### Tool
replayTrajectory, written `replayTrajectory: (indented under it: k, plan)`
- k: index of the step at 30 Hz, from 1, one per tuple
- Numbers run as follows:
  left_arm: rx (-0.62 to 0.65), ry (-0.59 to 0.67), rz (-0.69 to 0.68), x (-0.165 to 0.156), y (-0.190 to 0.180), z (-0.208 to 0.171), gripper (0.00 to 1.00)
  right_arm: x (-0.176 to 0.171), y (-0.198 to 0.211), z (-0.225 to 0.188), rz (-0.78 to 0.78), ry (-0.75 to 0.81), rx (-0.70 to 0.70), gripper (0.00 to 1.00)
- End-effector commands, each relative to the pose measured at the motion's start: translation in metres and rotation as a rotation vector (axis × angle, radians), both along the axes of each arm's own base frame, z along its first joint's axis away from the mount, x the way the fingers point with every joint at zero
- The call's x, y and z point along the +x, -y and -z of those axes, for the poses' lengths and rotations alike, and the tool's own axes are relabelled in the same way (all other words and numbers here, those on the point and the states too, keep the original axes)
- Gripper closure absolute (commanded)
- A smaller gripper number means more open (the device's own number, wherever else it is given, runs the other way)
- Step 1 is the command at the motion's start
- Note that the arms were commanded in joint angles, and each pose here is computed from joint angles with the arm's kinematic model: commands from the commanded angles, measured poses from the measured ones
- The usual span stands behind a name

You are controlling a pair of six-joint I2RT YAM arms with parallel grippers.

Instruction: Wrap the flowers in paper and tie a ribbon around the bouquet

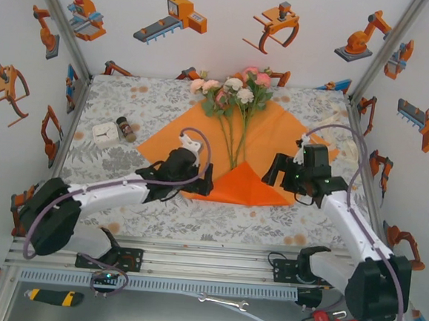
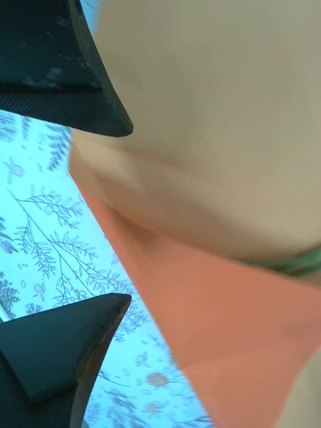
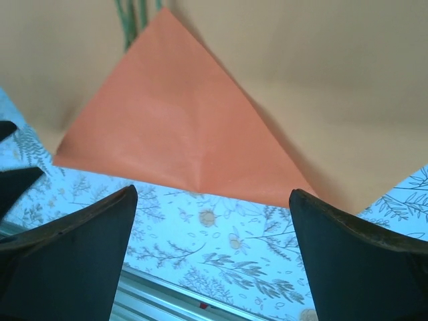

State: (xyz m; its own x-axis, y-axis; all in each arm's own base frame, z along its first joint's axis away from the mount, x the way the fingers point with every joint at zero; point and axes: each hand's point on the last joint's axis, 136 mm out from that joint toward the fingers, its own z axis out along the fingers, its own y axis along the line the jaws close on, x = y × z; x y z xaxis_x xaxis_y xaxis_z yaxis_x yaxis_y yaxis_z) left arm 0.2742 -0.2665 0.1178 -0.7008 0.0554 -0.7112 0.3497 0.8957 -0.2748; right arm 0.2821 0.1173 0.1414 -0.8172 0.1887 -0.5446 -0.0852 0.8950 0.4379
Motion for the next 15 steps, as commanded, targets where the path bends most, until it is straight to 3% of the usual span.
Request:
replayTrajectory:
  k: [1, 4, 8, 15]
  plan:
    - [0.068, -0.091, -0.409, 0.020, -0.089, 0.005, 0.20, -0.005, -0.034, -0.022, -0.053, 0.057, -0.013, 0.16]
    - [0.000, -0.149, -0.601, 0.028, -0.137, 0.014, 0.23, -0.007, -0.075, -0.025, -0.139, 0.071, -0.003, 0.20]
    - [-0.040, -0.181, -0.769, 0.035, -0.180, 0.028, 0.23, 0.000, -0.111, -0.010, -0.217, 0.085, -0.116, 0.24]
    - [-0.012, -0.183, -0.853, 0.059, -0.205, 0.048, 0.22, 0.030, -0.125, 0.035, -0.267, 0.106, -0.352, 0.30]
